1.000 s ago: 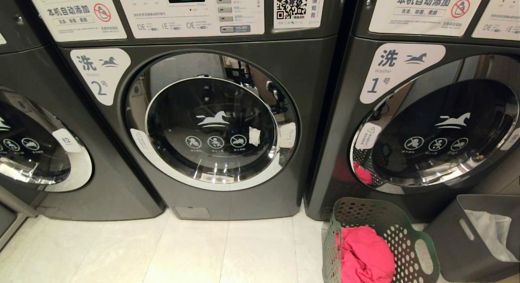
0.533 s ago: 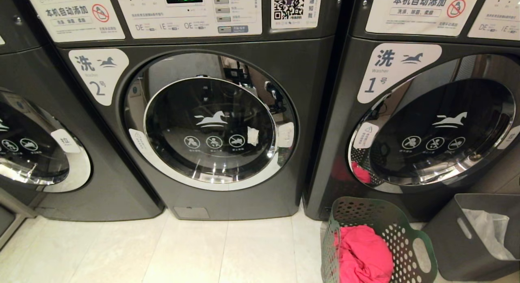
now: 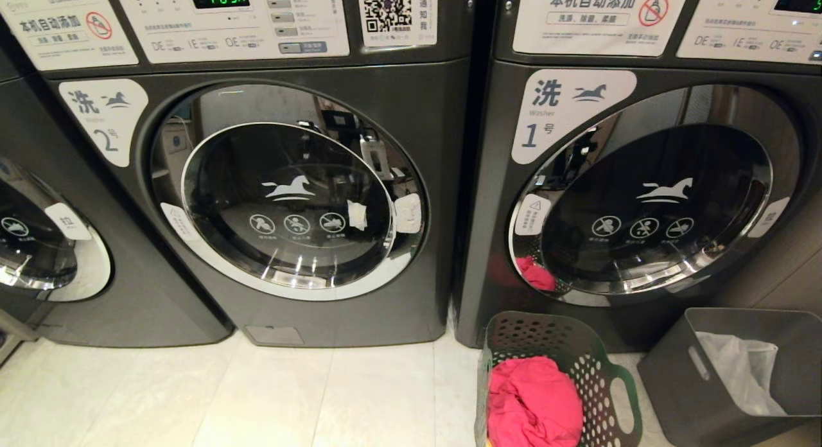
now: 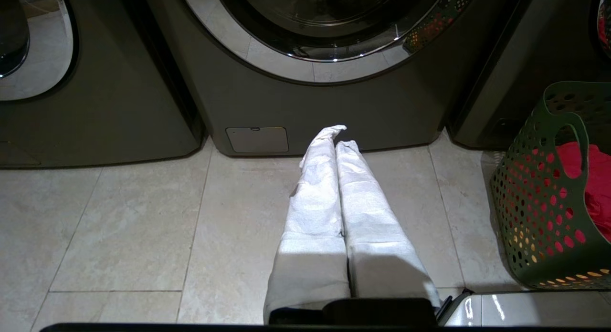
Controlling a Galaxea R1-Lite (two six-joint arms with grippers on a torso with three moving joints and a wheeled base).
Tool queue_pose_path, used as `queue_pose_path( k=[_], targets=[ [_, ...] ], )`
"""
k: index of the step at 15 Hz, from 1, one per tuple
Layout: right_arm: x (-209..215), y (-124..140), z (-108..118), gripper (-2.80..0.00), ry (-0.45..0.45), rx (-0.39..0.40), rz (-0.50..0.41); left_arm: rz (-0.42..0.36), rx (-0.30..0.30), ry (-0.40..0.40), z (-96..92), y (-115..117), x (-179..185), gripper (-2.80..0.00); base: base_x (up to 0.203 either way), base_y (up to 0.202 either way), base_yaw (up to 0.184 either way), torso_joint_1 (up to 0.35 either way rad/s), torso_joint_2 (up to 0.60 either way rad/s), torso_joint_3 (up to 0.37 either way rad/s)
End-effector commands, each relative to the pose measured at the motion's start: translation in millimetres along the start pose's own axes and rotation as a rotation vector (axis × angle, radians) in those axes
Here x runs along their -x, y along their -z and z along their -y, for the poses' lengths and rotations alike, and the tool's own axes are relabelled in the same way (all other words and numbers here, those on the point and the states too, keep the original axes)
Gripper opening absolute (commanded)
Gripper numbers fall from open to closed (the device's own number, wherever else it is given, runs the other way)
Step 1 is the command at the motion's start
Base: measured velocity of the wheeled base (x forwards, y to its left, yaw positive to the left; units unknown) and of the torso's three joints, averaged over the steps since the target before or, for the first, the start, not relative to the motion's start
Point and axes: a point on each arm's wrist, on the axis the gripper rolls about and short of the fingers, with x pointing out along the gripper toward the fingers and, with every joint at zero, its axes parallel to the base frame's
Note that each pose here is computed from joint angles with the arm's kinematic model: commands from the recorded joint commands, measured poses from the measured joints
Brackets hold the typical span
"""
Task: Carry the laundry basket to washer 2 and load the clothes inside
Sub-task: Open the lid of the washing machine
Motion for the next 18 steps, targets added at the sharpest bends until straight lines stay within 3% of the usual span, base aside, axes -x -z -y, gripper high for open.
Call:
queue_pose_path(
  k=[1,18],
  targets=[
    [-0.1,-0.1,0.0,-2.8,-0.001,0.001,0.0,-0.002,-0.001,0.0,0.0,-0.1,-0.1,-2.8,0.0,-0.191,0.001,0.006,0.0,0.006],
    [-0.2,-0.2,0.0,-2.8,-0.001,0.001,-0.001,-0.002,0.001,-0.001,0.0,-0.1,-0.1,-2.8,0.0,-0.183,0.001,0.002,0.0,0.001]
  ],
)
